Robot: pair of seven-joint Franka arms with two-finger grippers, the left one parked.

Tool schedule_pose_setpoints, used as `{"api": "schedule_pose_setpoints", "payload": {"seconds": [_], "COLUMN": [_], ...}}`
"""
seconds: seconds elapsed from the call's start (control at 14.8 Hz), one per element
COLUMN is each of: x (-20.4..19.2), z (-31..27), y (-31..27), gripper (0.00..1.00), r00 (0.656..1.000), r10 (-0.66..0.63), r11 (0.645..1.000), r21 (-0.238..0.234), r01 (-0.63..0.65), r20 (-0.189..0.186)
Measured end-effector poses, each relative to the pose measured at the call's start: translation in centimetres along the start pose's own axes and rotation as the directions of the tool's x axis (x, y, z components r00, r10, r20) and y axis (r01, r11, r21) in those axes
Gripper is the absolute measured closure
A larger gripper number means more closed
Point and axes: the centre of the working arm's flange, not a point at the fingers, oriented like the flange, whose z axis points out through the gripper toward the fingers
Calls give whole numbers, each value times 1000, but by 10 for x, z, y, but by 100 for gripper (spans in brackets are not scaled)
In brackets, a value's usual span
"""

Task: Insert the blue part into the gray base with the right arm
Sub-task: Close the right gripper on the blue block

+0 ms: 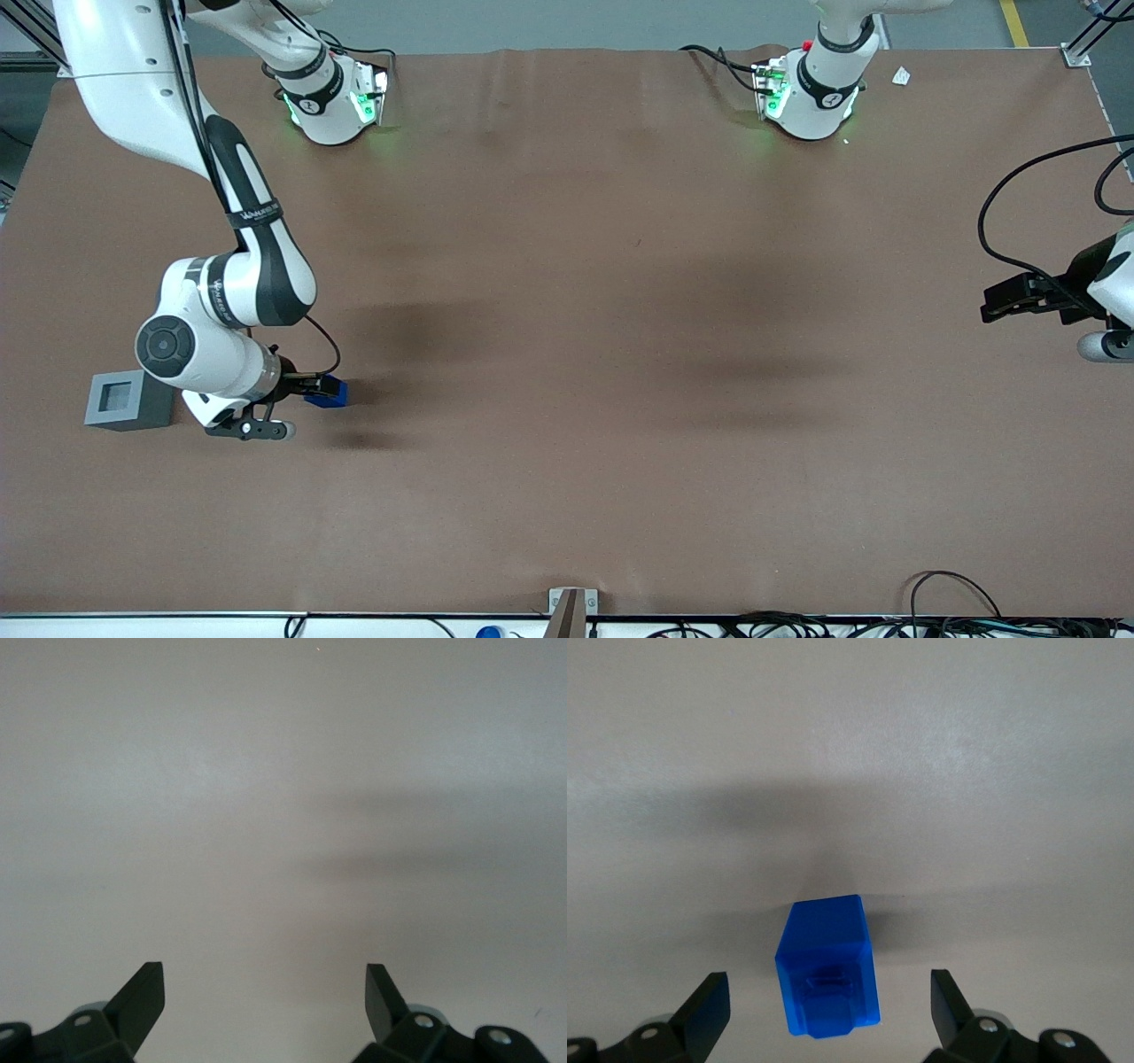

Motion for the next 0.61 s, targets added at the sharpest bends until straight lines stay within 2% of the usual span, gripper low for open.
{"api": "schedule_pose_setpoints", "payload": {"seconds": [0.2,0.41,0.54,0.61], "x": [-4,-7,-7,-7], "z": [15,21,21,21], "y": [1,1,1,1], "gripper": [0,1,5,11], "r00": [1000,1000,1000,1000], "r10": [1,2,3,3], "r11": [1000,1000,1000,1000], "r21": [2,2,2,2], "r01": [-1,-2,-3,-3], "r20": [-27,-28,-29,-29]}}
